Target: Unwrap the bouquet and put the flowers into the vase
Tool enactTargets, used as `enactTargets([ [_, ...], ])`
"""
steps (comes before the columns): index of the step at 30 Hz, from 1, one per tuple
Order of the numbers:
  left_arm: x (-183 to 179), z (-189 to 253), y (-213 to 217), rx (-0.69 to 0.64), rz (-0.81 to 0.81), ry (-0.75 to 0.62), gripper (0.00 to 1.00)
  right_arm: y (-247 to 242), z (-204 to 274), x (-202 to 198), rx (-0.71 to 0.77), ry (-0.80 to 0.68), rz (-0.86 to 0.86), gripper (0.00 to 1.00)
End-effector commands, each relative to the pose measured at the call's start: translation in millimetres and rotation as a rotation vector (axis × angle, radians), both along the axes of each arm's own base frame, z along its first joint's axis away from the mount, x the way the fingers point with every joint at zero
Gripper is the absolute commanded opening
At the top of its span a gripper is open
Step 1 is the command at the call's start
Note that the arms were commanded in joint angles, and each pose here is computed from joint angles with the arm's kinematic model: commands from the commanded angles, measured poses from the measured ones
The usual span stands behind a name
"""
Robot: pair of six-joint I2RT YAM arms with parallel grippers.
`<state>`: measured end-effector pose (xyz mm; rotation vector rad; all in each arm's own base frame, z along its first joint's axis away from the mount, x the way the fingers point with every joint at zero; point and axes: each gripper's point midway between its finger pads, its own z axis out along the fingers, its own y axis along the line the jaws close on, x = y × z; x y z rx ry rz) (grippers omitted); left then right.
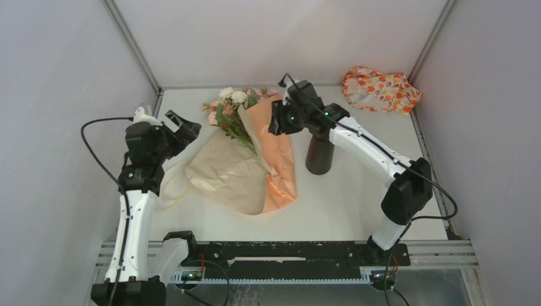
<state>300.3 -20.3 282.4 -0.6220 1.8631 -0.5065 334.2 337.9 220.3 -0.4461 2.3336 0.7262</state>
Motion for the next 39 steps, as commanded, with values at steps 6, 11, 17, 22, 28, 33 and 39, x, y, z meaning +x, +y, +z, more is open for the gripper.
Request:
enactTargets([
  [6,24.3,-27.0,-82.7,0.060,-0.253,0.082,1.00,-102.5,72.1,19.0,-0.106,-0.235,-0.320,0.56],
  [11,40.6,-60.9,-102.9,0.063,-0.287,0.179,1.00,-150.7,73.2,14.5,-0.146,-0.228,-0.435,0.55],
  [17,51.9,-90.3,-126.7,0.073,-0.339,0.264,1.00,-194.9,52.3,11.1,-0.163,-0.171,-0.532,0.55],
  [22,53.5,-90.3,-133.6,0.078,-0.352,0.261,1.00,-205.6,38.1,10.3,-0.178,-0.127,-0.541,0.55],
  [28,52.0,-94.5,-132.5,0.084,-0.348,0.269,1.00,-203.4,16.0,7.9,-0.206,-0.067,-0.522,0.55],
  [33,52.2,-96.8,-133.9,0.078,-0.352,0.272,1.00,-200.2,-14.9,12.0,-0.251,0.004,-0.508,0.54],
  [39,51.5,-96.5,-133.4,0.080,-0.352,0.268,1.00,-193.5,-45.2,22.6,-0.272,0.073,-0.490,0.48],
])
